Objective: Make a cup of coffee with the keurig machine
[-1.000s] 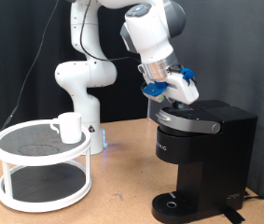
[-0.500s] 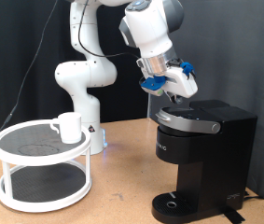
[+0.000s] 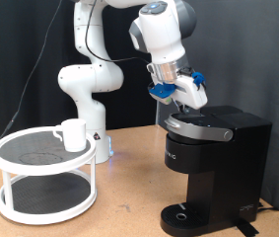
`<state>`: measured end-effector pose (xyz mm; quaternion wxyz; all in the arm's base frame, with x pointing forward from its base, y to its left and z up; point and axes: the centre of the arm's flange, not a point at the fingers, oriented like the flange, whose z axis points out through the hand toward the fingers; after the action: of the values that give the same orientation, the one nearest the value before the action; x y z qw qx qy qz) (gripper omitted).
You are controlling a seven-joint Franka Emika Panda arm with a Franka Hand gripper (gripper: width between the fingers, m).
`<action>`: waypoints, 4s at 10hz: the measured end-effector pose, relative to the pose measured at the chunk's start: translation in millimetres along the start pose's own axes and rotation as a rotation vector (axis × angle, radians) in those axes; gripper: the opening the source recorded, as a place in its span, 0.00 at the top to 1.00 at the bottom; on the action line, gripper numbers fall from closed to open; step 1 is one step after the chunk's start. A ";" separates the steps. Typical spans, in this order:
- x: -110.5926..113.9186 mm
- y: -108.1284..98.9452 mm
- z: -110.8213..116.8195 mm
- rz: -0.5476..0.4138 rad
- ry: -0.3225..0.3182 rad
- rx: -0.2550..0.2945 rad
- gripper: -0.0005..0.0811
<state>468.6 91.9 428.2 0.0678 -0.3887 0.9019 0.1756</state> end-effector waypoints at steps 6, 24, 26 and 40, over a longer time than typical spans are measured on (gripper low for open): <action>-1.4 -0.4 9.9 0.038 0.011 0.030 0.99; -15.3 4.0 -13.6 -0.003 -0.129 0.020 0.99; -14.8 3.2 -12.1 -0.005 -0.120 0.023 0.99; -9.2 0.0 2.9 0.025 -0.049 0.052 0.99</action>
<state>475.0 99.2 427.9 0.0979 -0.3712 0.9089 0.1627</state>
